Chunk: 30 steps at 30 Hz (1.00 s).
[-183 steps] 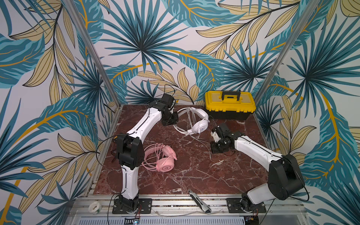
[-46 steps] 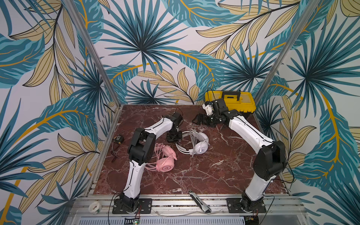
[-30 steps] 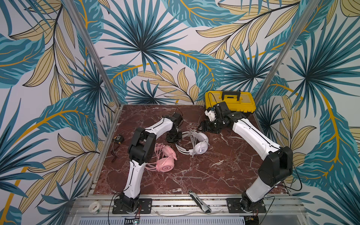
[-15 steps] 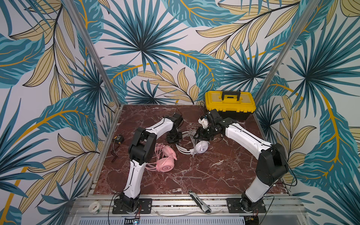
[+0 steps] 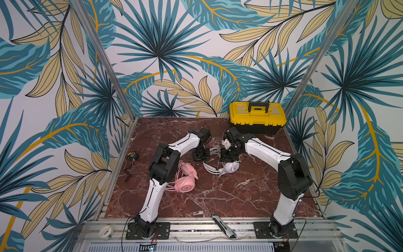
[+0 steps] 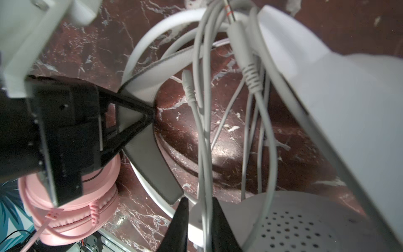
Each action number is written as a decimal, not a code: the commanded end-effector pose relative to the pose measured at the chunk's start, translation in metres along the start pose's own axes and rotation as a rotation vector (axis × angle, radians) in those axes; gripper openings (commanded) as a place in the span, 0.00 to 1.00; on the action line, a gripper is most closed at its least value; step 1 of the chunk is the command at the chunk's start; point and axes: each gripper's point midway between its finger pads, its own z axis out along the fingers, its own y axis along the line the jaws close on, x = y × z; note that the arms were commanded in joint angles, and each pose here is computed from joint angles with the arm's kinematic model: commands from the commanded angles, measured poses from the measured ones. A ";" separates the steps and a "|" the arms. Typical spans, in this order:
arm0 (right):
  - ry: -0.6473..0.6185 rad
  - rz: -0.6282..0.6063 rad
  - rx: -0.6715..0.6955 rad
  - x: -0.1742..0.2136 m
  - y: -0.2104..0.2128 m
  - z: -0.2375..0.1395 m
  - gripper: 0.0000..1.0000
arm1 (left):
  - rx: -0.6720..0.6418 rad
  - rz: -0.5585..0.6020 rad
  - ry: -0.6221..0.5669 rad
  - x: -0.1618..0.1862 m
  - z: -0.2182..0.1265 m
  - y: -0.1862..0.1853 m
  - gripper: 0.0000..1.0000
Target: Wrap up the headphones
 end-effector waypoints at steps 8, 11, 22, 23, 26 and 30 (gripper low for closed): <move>0.024 -0.015 0.244 0.021 -0.047 -0.010 0.14 | 0.086 0.070 0.073 0.023 0.015 -0.044 0.13; 0.020 -0.001 0.296 0.024 -0.059 -0.012 0.13 | 0.088 0.078 0.083 0.026 0.017 -0.047 0.12; 0.014 -0.001 0.360 0.028 -0.073 -0.011 0.13 | 0.113 0.104 0.116 0.041 0.025 -0.068 0.19; 0.011 -0.001 0.360 0.027 -0.073 -0.012 0.13 | 0.114 0.105 0.113 0.040 0.025 -0.069 0.19; 0.005 -0.006 0.366 0.027 -0.073 -0.013 0.14 | 0.117 0.106 0.094 0.037 0.019 -0.071 0.27; 0.001 -0.011 0.369 0.026 -0.073 -0.016 0.14 | 0.116 0.104 0.063 0.033 0.009 -0.072 0.38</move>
